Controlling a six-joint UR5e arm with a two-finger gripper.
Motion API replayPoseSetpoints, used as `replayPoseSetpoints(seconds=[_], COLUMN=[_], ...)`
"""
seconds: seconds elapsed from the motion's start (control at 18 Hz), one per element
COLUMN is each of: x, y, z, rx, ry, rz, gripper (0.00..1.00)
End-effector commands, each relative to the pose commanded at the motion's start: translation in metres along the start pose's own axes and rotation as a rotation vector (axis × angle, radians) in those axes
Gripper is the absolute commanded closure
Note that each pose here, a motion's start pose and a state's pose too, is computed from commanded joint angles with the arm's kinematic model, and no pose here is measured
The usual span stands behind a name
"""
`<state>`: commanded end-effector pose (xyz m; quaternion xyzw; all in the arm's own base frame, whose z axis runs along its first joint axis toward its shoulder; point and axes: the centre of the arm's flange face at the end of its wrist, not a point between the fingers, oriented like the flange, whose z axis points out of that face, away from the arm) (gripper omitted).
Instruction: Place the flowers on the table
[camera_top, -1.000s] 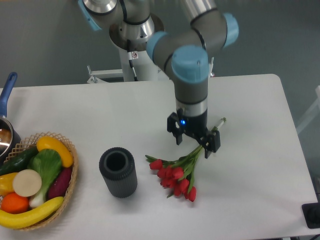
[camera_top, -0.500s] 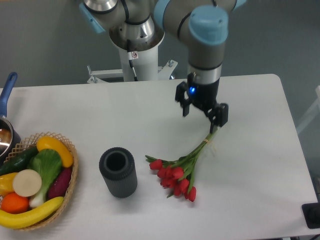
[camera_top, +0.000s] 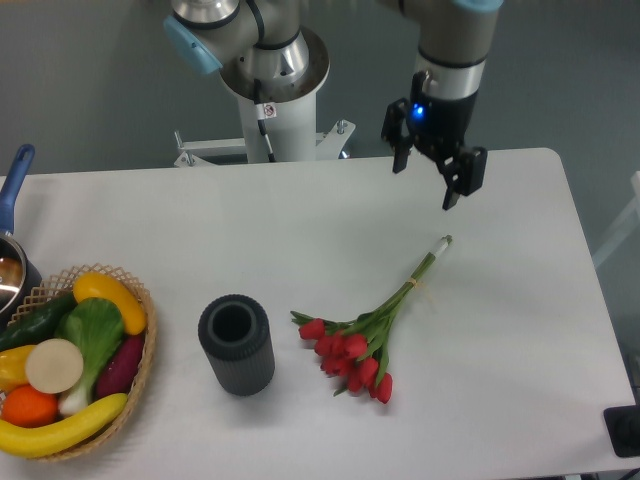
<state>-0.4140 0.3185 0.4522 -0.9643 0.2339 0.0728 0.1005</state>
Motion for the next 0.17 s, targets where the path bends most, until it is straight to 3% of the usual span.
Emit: replayPoseSetpoints(seconds=[0.17], x=[-0.0005], y=[-0.0013], z=[-0.0005], rx=[0.004], ry=[-0.006], rz=[0.003], gripper=[0.0])
